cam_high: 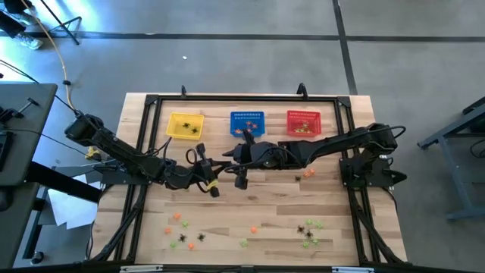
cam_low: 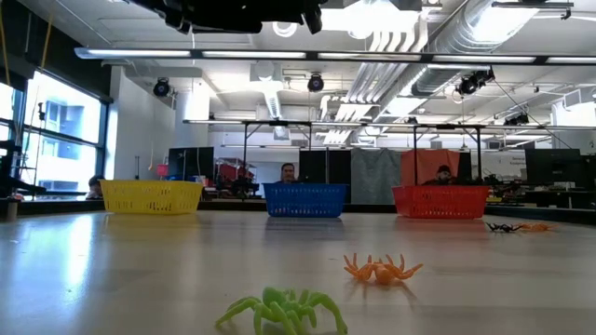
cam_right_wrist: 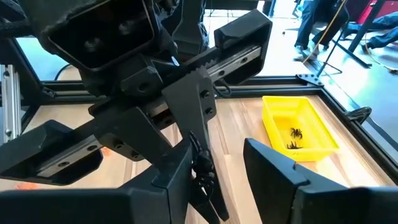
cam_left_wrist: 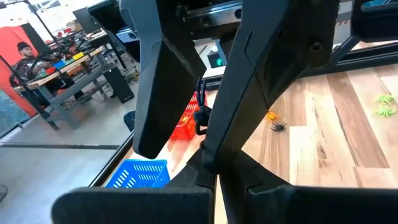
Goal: Sort Halloween decoration
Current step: Put the black spider toy into the yellow basket
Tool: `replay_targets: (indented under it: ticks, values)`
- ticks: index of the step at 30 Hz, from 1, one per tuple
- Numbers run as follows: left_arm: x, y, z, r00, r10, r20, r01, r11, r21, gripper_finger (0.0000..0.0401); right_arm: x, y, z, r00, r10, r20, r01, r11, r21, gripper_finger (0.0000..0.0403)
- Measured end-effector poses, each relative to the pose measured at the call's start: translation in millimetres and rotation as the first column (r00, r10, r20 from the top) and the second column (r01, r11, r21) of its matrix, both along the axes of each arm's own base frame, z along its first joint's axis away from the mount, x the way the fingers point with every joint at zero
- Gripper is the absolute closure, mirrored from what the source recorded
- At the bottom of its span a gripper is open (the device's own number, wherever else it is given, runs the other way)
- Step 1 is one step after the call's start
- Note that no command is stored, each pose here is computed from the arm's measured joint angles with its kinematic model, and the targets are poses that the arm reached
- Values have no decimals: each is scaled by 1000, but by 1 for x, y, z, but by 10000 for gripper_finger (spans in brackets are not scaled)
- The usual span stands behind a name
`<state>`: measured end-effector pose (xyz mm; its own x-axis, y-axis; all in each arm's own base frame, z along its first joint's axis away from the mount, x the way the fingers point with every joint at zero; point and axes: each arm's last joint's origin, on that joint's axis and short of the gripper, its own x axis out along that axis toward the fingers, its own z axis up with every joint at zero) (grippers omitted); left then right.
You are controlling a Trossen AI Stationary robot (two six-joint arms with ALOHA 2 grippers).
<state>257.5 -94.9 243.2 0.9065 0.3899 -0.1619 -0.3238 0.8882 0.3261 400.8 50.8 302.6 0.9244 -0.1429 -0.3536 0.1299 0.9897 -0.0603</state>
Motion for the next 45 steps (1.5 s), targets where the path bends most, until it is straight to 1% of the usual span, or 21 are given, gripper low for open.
replay_targets:
  ticks: [4,9,18,20,22,24,27,29,31,35,39,41,43,45]
  values:
    - [1,2,0,1000,6,2,-6,1000,-4,401,0,0,1,1000,8,6,-8,1000,6,263]
    - [2,4,0,1000,9,7,-9,1000,-18,401,0,1,0,999,42,8,-43,998,51,263]
    - [2,4,0,1000,8,7,-8,1000,-21,401,0,1,0,999,52,4,-52,997,53,263]
    - [1,4,-1,1000,12,-4,-12,1000,-14,401,0,1,-1,999,52,-12,-51,997,53,263]
    - [0,5,-4,999,22,-34,-22,1000,1,401,-2,0,-5,998,41,-52,-37,997,74,263]
    - [-4,7,-6,996,45,-72,-44,999,8,401,-6,0,-13,991,24,-135,-10,995,103,263]
    - [-12,10,-9,988,67,-139,-72,997,-25,401,-14,-1,-25,963,-13,-269,55,987,150,263]
    - [-19,12,-14,977,46,-209,-60,996,-63,401,-17,-2,-30,945,-48,-323,109,979,174,263]
    - [-23,14,-18,966,-5,-259,-30,991,-134,401,-21,-3,-38,930,-71,-361,146,972,184,263]
    - [-22,12,-28,935,-129,-331,42,965,-257,399,-27,-3,-60,913,-69,-401,181,951,249,263]
    - [-20,9,-38,901,-183,-392,70,956,-285,387,-35,-7,-88,907,-89,-413,224,930,291,263]
    - [-20,9,-42,889,-187,-418,66,955,-288,375,-37,-10,-101,919,-96,-382,231,917,326,263]
    - [-21,9,-45,877,-189,-442,55,953,-299,360,-40,-13,-114,939,-80,-336,211,903,375,263]
    - [-23,10,-47,868,-182,-463,36,951,-306,342,-45,-18,-126,951,-86,-296,211,880,425,263]
